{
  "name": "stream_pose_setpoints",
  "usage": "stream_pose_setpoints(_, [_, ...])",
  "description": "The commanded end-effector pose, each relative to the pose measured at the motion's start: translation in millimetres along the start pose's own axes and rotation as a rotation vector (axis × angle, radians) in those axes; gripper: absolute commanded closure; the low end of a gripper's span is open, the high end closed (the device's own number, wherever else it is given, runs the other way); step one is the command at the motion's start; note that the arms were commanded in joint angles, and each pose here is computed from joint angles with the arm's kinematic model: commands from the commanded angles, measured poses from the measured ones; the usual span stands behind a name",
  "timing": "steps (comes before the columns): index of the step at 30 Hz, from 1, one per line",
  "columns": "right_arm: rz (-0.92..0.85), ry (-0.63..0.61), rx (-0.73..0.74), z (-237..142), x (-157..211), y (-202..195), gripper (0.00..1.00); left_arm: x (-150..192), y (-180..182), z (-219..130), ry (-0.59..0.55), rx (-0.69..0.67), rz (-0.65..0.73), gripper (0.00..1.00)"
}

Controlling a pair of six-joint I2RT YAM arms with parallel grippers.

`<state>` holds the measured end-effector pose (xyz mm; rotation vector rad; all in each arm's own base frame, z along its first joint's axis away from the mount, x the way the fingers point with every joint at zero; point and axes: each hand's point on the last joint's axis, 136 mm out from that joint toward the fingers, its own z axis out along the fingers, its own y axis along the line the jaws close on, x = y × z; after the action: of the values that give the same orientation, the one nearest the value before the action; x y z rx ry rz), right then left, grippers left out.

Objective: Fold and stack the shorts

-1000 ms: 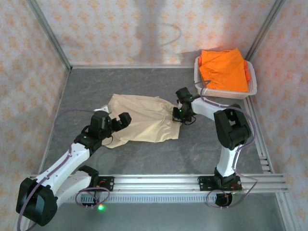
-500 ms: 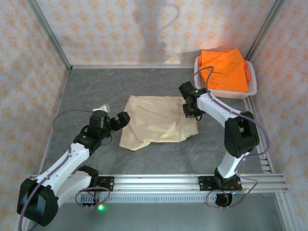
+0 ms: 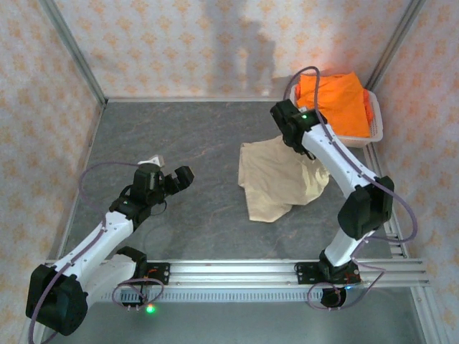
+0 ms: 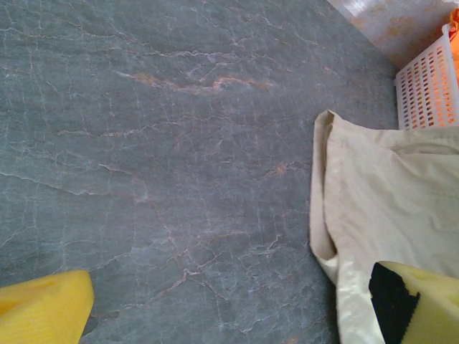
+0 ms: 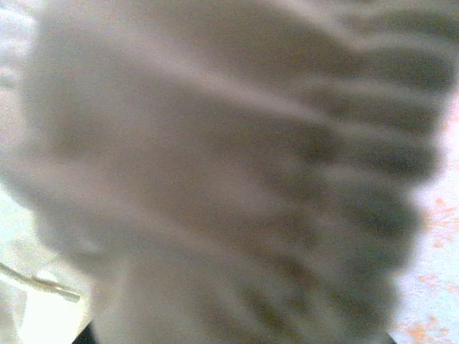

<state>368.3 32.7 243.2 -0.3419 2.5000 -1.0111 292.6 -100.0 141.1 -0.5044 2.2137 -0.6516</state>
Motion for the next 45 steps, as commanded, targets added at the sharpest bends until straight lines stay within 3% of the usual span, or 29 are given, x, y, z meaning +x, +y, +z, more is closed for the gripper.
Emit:
stream_pose_setpoints(1, [-0.099,0.009,0.121,-13.3,-8.0,-3.2,1.00,0.6,2.6,0.0,-0.002,0.001,0.000,0.00])
stream_pose_setpoints(10, [-0.161,0.031,0.062,-31.1,-18.4,69.8,1.00,5.8,7.1,4.3,0.012,-0.007,-0.003,0.00])
stream_pose_setpoints(15, [-0.151,0.074,-0.143,-41.0,-11.5,142.6,0.97,5.9,6.6,7.2,0.013,-0.003,-0.014,0.00])
stream_pose_setpoints(17, [-0.132,0.108,-0.315,-49.8,-6.5,178.9,0.83,6.1,6.4,7.9,0.013,-0.001,-0.019,0.00])
stream_pose_setpoints(20, [-0.055,0.117,-0.668,-83.5,-8.3,227.2,0.42,5.1,4.0,8.1,0.014,0.008,-0.021,0.00])
stream_pose_setpoints(23, [0.080,0.030,-1.033,-140.8,-21.9,232.1,0.07,2.6,0.0,6.1,0.012,0.017,-0.022,0.00])
stream_pose_setpoints(24, [0.128,-0.003,-1.118,-153.2,-25.0,225.7,0.00,1.0,-2.7,4.8,0.010,0.026,-0.021,0.00])
stream_pose_setpoints(27, [0.337,-0.101,-1.315,-171.0,-36.3,185.0,0.01,-2.9,-11.9,1.7,0.007,0.059,-0.020,0.00])
stream_pose_setpoints(32, [0.592,-0.138,-1.354,-140.0,-30.2,136.7,0.00,-9.4,-29.5,1.9,0.008,0.124,-0.035,0.00])
stream_pose_setpoints(40, [0.712,0.055,-1.507,-117.9,-28.8,184.7,0.00,-11.2,-33.3,6.2,0.012,0.133,-0.055,0.00])
stream_pose_setpoints(45, [0.805,0.181,-1.517,-87.7,-21.8,221.5,0.04,-10.9,-28.7,3.7,0.001,0.117,-0.055,0.00])
